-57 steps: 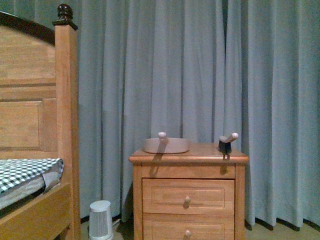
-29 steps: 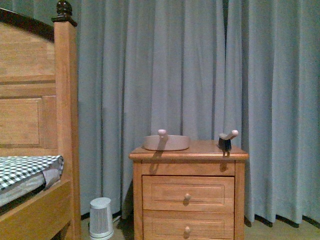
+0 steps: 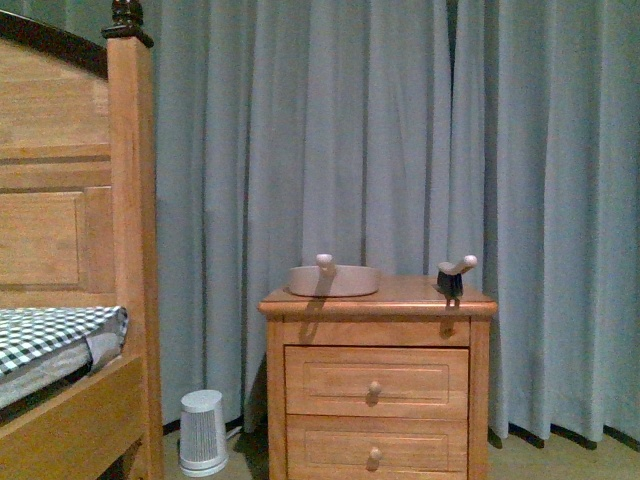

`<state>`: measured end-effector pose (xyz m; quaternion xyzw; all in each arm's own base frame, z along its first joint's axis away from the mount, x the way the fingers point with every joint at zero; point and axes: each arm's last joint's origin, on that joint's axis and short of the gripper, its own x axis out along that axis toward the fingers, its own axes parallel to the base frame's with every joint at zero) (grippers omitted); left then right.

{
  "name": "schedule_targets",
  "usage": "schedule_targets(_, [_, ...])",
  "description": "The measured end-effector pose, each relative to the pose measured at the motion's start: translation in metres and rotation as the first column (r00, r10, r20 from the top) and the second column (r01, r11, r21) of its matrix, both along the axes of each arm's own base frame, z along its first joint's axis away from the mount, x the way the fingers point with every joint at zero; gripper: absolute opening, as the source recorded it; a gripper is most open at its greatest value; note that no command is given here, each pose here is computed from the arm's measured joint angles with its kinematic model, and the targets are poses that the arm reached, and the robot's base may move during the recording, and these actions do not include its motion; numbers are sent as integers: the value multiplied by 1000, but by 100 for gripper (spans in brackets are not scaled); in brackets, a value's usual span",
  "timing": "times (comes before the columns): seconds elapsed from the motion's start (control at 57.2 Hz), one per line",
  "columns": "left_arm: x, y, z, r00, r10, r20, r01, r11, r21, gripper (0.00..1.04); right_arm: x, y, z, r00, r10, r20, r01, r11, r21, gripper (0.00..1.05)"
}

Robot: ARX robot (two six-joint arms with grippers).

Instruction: Clean up trash

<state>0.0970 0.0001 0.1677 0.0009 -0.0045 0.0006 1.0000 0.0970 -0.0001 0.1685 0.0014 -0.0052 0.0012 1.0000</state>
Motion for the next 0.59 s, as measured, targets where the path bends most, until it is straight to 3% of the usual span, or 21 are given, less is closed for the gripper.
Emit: schedule_targets(0.595, [0,0,0,1000,0,0,0,1000,0,97,0,0,0,1000,0,0,0,1000,0,97])
